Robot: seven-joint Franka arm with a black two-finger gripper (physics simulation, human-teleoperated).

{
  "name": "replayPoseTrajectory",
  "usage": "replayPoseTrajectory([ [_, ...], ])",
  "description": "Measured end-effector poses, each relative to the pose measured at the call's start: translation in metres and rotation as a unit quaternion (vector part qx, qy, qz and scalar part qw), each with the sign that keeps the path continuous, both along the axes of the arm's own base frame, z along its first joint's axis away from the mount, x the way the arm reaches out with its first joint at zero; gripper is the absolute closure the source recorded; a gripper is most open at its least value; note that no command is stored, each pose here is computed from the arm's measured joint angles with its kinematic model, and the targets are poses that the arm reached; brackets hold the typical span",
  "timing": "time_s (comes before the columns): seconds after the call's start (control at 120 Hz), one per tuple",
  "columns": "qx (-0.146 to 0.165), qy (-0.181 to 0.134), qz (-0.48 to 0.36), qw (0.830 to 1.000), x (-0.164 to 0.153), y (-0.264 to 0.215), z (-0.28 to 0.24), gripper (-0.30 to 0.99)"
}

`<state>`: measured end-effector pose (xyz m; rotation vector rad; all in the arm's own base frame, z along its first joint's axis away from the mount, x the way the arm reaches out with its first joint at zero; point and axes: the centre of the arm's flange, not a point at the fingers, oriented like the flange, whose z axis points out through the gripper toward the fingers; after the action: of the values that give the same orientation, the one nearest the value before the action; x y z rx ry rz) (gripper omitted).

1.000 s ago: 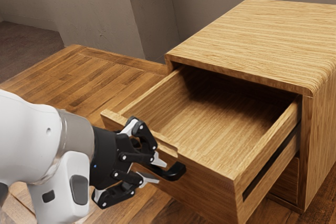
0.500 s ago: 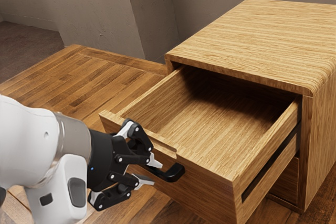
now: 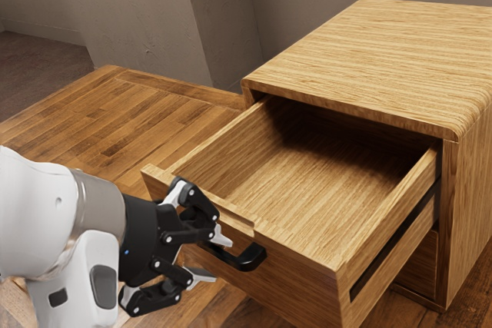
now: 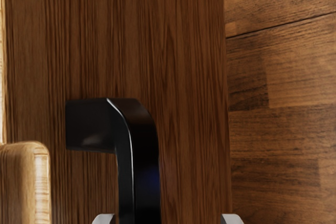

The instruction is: Pull the drawer handle with one arm to open the drawer

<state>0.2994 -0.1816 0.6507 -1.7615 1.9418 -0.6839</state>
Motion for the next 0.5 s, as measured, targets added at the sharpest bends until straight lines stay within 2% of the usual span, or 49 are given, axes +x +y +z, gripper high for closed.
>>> replayPoseTrajectory([
  [0.1,-0.005,-0.003,0.0,1.0,-0.002,-0.001,0.013,0.38],
  [0.175,-0.021,-0.018,-0.005,1.0,-0.006,-0.007,0.063,0.34],
  [0.217,-0.034,-0.012,-0.005,0.999,0.0,-0.008,0.092,0.32],
  [0.283,-0.055,0.025,0.01,0.998,0.041,0.007,0.13,0.29],
  [0.35,-0.064,0.078,0.039,0.994,0.102,0.033,0.153,0.27],
  [0.425,-0.058,0.15,0.077,0.984,0.166,0.062,0.142,0.21],
  [0.5,-0.043,0.209,0.103,0.972,0.208,0.083,0.121,0.14],
])
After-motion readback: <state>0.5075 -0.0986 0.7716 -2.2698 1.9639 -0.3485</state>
